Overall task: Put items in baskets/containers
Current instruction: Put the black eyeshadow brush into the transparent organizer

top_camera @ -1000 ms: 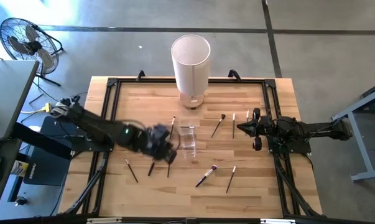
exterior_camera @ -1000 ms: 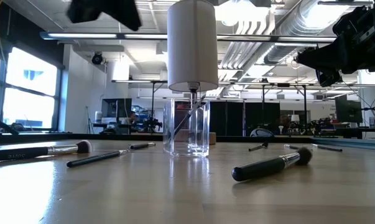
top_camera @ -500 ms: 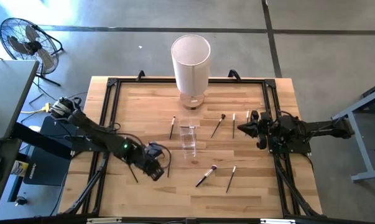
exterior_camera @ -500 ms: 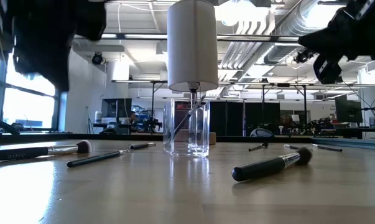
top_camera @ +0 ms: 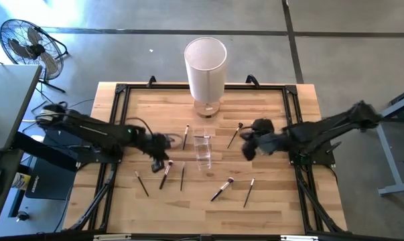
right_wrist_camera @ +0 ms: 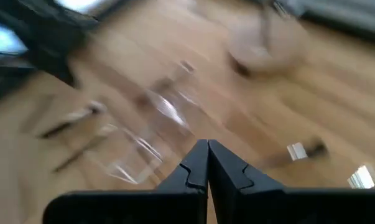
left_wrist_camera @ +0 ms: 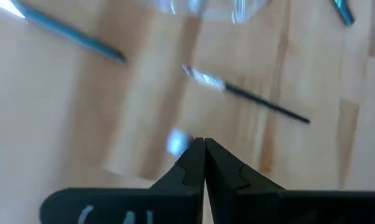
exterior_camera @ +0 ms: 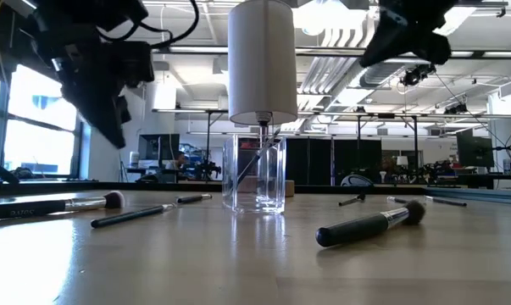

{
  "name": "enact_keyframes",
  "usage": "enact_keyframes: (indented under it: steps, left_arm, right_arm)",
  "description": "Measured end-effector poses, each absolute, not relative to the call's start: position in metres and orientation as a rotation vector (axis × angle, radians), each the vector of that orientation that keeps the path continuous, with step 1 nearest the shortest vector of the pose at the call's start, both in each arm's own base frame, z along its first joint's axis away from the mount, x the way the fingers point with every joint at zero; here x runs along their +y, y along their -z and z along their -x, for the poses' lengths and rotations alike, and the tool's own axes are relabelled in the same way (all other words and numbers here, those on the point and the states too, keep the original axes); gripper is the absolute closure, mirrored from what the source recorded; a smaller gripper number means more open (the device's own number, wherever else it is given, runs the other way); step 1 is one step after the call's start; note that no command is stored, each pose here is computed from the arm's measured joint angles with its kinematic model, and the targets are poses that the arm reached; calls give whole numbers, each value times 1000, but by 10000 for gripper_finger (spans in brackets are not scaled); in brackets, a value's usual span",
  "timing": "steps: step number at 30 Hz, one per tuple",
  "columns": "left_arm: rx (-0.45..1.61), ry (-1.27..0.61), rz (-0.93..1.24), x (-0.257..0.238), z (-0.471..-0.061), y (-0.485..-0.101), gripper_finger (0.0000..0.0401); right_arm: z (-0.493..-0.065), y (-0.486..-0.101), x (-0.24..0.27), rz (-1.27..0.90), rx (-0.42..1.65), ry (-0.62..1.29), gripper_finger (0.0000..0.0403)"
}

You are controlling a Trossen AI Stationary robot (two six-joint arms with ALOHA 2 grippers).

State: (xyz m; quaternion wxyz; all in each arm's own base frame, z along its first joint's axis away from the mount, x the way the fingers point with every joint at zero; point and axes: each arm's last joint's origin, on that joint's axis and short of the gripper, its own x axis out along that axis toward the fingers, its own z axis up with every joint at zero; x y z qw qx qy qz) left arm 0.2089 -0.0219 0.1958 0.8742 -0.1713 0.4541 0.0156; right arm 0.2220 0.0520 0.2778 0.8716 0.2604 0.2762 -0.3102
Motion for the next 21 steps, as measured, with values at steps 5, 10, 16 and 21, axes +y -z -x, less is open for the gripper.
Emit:
enact_keyframes:
  steps: [5, 10, 16, 21]
  left_arm:
    - [905, -38, 266, 1, -185, -216, 401]
    - [863, -46, 203, 12, -157, -232, 401]
    - [764, -26, 172, 13, -139, -245, 401]
    - [733, -21, 161, 12, -135, -249, 401]
  right_arm:
    - [-252, -271, 88, -709, 791, 869, 402]
    - [-269, -254, 134, -946, 980, 1030, 402]
    - [-275, -222, 167, -1097, 1213, 1222, 393]
    - [-266, -194, 167, -1096, 1287, 1355, 357]
